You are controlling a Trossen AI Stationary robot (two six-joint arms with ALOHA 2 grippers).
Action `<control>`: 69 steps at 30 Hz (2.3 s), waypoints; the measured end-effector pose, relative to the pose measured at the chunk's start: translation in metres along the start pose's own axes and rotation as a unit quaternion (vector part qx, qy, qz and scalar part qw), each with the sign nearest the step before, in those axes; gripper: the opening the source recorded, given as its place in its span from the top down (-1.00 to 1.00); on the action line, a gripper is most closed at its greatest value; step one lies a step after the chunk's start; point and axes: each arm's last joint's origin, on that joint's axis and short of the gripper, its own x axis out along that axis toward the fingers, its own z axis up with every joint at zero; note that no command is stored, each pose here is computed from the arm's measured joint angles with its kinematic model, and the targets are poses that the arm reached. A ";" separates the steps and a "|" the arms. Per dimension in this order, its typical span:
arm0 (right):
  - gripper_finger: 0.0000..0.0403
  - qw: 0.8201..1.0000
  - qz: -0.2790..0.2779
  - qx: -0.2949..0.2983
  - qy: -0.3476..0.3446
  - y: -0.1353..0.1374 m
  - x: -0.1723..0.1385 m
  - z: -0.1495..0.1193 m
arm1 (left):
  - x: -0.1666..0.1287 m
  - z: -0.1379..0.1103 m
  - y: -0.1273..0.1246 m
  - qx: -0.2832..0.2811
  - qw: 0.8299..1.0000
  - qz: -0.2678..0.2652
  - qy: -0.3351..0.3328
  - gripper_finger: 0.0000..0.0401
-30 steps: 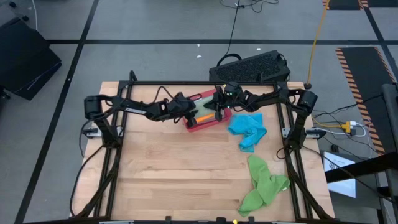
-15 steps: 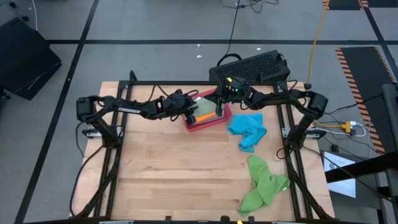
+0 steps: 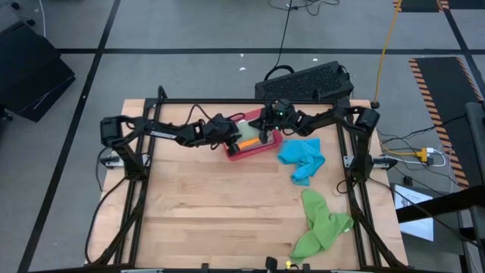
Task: Fold microfiber towels
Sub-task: Put the folded light green microfiber towel into the red bin, then fold the blue microfiber cloth
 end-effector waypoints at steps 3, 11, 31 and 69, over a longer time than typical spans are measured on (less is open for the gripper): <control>0.98 1.000 0.004 0.001 0.006 0.002 0.002 -0.003 | 0.008 -0.009 -0.002 -0.008 1.000 -0.002 0.021 0.46; 0.98 1.000 0.000 0.001 0.022 0.003 0.003 -0.007 | 0.011 -0.013 -0.009 -0.015 0.999 -0.006 0.030 0.46; 0.98 0.998 -0.001 -0.006 0.061 0.006 0.004 -0.014 | 0.012 -0.019 -0.010 -0.034 0.998 -0.013 0.056 0.46; 0.98 0.998 0.014 -0.023 0.065 0.039 -0.064 0.057 | -0.076 0.040 -0.010 0.010 0.995 -0.046 -0.085 0.46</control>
